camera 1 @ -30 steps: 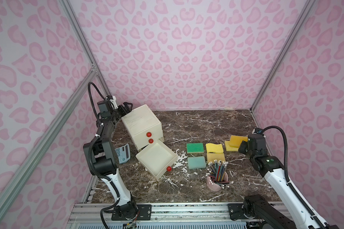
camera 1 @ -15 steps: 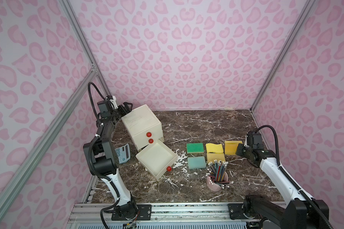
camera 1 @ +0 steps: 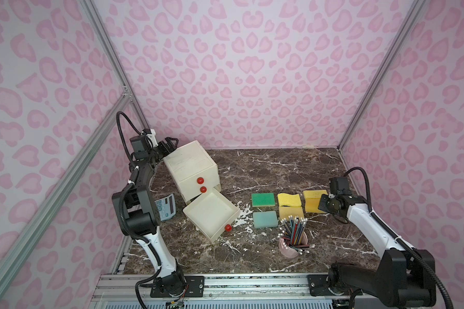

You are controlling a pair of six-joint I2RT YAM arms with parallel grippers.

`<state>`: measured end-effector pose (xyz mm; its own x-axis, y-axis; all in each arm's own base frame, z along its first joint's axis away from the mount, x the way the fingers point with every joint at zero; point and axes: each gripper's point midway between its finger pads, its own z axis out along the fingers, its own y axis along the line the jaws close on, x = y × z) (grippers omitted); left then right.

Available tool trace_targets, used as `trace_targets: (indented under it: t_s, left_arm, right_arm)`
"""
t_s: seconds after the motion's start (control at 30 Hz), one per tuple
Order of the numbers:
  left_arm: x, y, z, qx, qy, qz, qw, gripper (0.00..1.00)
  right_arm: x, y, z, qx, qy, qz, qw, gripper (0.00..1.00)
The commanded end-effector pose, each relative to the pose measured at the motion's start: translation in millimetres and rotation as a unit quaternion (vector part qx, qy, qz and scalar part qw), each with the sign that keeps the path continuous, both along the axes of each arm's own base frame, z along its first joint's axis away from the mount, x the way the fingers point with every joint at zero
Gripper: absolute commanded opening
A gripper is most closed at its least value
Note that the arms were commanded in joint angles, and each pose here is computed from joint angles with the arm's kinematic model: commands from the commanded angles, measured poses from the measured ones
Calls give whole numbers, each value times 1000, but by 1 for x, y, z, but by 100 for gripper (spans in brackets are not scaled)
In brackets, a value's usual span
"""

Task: Take the sponge out of the drawer
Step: Place the sponge at the center of the board.

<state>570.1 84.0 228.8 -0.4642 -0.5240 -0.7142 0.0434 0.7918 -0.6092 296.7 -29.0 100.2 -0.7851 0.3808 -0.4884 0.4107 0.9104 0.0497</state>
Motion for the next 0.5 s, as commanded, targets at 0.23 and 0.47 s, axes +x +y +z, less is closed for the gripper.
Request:
trace_targets:
  t_s: [0.23,0.47]
  left_arm:
    - [-5,5,-28,-6,44,10,999,99]
    - [-4,6,-27,-9,42,10,999,99]
  right_arm:
    - [-7,1,0,-8,35,-3,999,0]
    - [-17,2,16,-14,28,-3,999,0]
